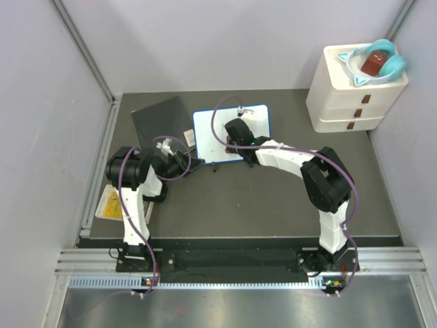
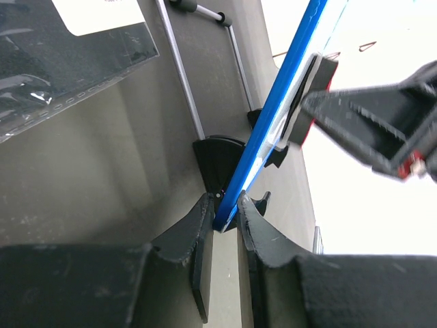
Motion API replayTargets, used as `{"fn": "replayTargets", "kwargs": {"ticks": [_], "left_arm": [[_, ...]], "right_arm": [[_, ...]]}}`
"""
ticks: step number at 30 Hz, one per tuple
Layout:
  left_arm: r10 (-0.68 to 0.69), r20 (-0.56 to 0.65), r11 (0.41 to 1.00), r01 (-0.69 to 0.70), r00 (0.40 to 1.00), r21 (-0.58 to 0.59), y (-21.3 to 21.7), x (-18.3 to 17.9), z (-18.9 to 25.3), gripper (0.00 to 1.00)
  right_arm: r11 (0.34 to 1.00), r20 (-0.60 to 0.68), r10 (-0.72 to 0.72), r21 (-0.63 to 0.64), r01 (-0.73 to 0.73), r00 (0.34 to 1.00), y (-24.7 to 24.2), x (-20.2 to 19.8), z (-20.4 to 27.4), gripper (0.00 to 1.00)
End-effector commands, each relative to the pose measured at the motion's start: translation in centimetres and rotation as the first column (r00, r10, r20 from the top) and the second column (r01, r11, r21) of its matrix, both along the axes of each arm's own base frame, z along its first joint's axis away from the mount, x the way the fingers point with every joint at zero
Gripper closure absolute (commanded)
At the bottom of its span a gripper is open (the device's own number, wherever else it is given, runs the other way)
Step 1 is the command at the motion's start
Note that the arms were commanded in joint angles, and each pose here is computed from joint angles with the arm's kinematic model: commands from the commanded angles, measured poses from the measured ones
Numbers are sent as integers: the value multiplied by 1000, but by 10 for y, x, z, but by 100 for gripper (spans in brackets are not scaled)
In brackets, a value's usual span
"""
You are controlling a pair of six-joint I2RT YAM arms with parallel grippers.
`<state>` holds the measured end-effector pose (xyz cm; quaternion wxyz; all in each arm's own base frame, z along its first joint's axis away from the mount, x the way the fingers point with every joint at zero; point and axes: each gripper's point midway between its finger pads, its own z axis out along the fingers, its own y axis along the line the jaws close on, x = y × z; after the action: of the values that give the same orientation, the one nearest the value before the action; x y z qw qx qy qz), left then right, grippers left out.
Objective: Erase the whiteboard
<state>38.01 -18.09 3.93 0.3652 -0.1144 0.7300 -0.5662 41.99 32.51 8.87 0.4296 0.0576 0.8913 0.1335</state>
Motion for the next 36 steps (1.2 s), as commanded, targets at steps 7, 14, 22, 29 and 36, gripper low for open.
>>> {"fn": "replayTargets", "kwargs": {"ticks": [7,14,22,29,36], "left_arm": [[33,188,999,-38,982,23,5,6,15,100],[33,189,999,-38,981,22,5,7,15,100],[34,189,999,-39,981,22,5,7,15,100],[31,191,999,-36,981,23,4,6,16,100],[27,192,999,-32,981,23,3,6,16,100]], "right_arm": [[950,34,-266,-162,268,963,-123,47,-5,100],[977,47,-171,-125,176,984,-92,45,-5,100],[993,67,-25,-113,32,997,-23,19,-10,100],[996,78,71,-56,-66,994,47,-3,-7,100],[995,98,98,-11,-97,990,83,-14,-3,100]]}}
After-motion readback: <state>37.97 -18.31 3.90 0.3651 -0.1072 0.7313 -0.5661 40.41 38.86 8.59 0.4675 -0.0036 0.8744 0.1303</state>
